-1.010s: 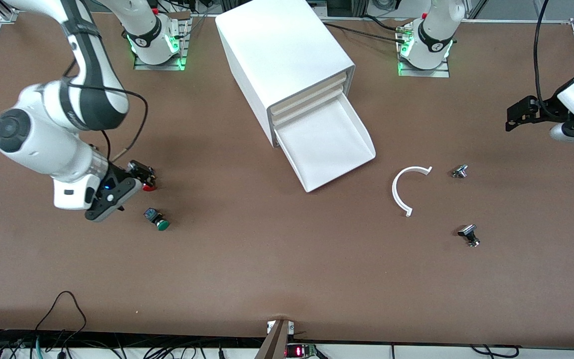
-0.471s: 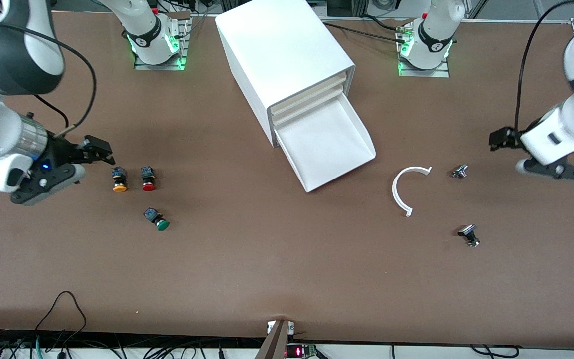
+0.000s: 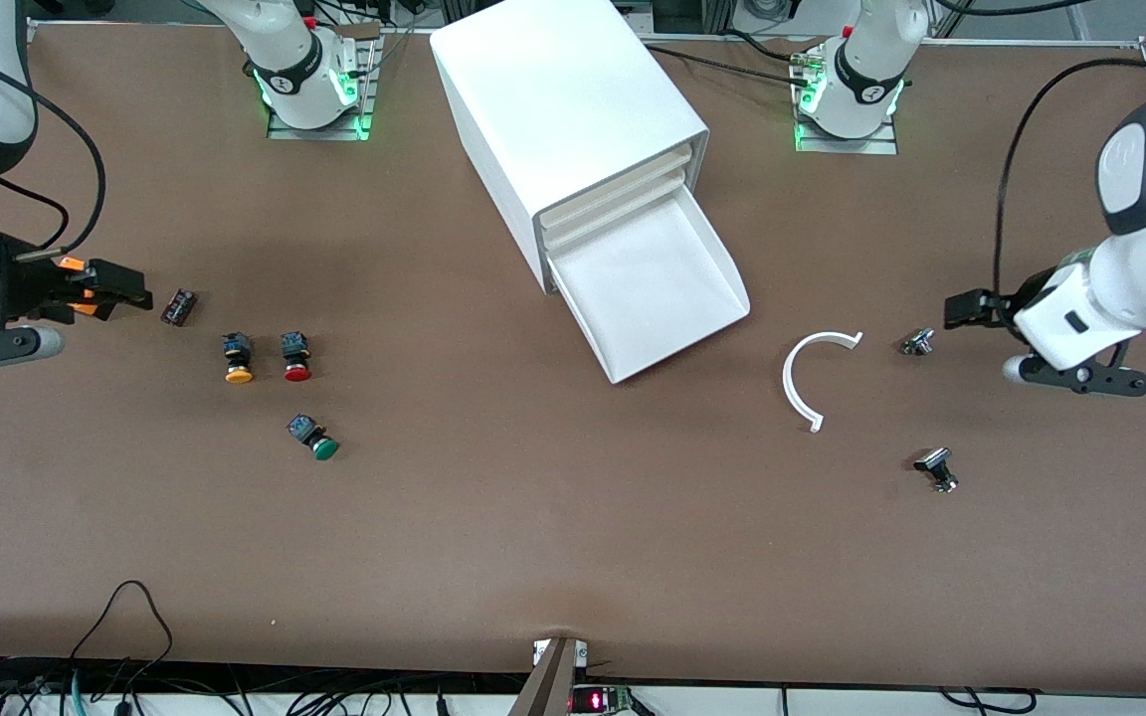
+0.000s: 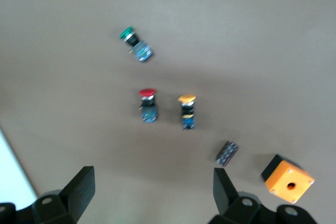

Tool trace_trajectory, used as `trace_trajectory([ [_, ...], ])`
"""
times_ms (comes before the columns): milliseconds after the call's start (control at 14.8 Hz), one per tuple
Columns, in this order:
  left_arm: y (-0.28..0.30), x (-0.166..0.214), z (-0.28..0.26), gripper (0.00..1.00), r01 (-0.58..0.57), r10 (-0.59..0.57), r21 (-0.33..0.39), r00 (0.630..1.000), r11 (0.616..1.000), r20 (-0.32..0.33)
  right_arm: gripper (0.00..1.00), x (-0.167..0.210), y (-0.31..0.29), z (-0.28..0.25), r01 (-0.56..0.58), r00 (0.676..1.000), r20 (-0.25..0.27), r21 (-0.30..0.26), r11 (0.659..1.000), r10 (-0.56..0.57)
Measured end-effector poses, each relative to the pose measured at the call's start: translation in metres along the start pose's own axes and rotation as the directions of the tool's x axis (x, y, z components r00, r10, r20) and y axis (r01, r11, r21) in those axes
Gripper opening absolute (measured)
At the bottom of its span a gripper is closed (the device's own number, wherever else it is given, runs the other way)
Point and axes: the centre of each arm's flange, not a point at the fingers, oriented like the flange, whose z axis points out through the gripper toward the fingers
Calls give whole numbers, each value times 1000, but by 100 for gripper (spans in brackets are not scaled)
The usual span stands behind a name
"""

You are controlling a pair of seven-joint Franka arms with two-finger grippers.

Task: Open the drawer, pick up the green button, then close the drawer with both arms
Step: 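Push the open drawer shut into the cabinet with the left gripper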

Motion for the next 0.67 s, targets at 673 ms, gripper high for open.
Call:
trace_trajectory([
  [673,199,46,198,100,485,-492,-93,867,870,-82,100,-12,7,-2,-232,971,43,-39,972,233],
])
